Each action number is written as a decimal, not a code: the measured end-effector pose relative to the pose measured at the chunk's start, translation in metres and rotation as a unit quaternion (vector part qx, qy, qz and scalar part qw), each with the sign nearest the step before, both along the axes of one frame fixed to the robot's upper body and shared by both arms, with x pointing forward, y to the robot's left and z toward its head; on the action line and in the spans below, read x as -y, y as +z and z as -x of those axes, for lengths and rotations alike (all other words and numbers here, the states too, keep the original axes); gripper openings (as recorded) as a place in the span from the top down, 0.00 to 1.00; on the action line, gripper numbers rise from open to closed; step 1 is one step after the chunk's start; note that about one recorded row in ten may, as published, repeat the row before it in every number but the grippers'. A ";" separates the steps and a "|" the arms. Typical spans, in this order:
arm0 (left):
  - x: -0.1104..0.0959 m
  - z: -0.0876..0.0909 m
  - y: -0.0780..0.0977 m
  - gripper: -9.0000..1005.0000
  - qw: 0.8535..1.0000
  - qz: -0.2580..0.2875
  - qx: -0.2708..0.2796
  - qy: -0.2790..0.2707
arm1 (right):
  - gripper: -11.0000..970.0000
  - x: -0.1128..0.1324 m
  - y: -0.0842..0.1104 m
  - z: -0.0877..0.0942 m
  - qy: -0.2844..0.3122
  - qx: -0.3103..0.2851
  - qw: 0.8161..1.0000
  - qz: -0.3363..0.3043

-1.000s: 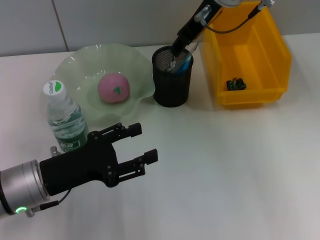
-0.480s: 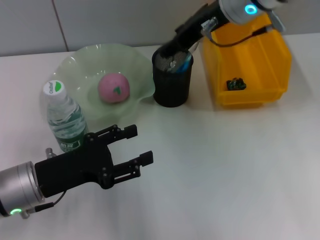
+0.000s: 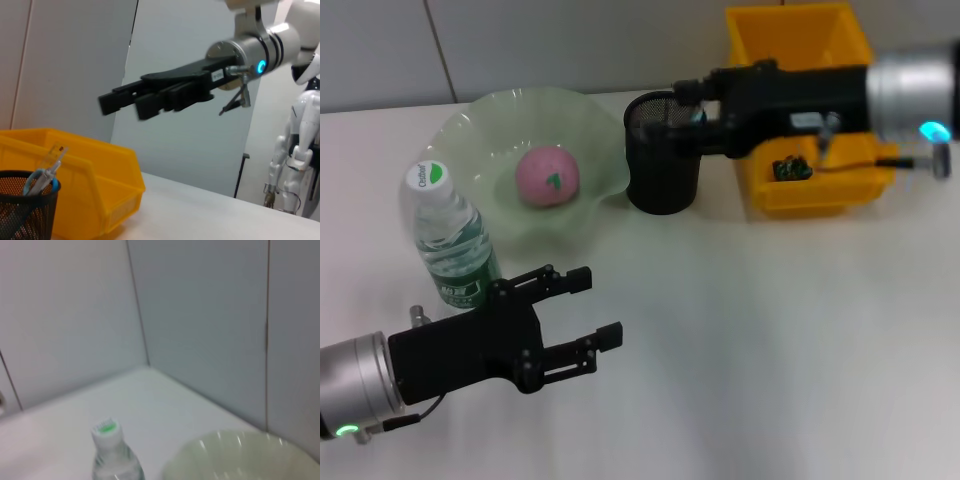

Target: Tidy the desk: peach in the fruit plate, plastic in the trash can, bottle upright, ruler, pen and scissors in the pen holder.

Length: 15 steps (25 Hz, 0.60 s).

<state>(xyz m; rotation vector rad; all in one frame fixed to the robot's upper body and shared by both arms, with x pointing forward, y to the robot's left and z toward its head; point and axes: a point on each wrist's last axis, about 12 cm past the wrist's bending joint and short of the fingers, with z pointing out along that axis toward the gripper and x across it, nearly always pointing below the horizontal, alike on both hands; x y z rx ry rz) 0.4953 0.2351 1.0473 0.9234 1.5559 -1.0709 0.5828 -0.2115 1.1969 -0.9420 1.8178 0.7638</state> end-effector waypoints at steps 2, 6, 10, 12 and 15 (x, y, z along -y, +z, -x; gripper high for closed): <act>-0.001 0.000 0.000 0.23 1.000 -0.002 0.001 -0.001 | 0.27 0.019 -0.019 0.008 0.005 -0.004 0.999 -0.053; -0.003 0.000 0.001 0.22 1.000 0.001 0.002 0.000 | 0.27 0.046 -0.050 0.028 0.028 -0.001 0.992 -0.122; -0.007 0.002 0.004 0.22 1.000 0.010 0.004 -0.001 | 0.22 0.064 -0.079 0.047 0.039 0.010 0.988 -0.146; -0.009 0.003 0.004 0.22 1.000 0.011 0.005 -0.001 | 0.20 0.069 -0.091 0.055 0.045 0.012 0.988 -0.149; -0.010 0.003 0.004 0.21 1.000 0.009 0.005 -0.001 | 0.20 0.072 -0.107 0.064 0.052 0.015 0.987 -0.151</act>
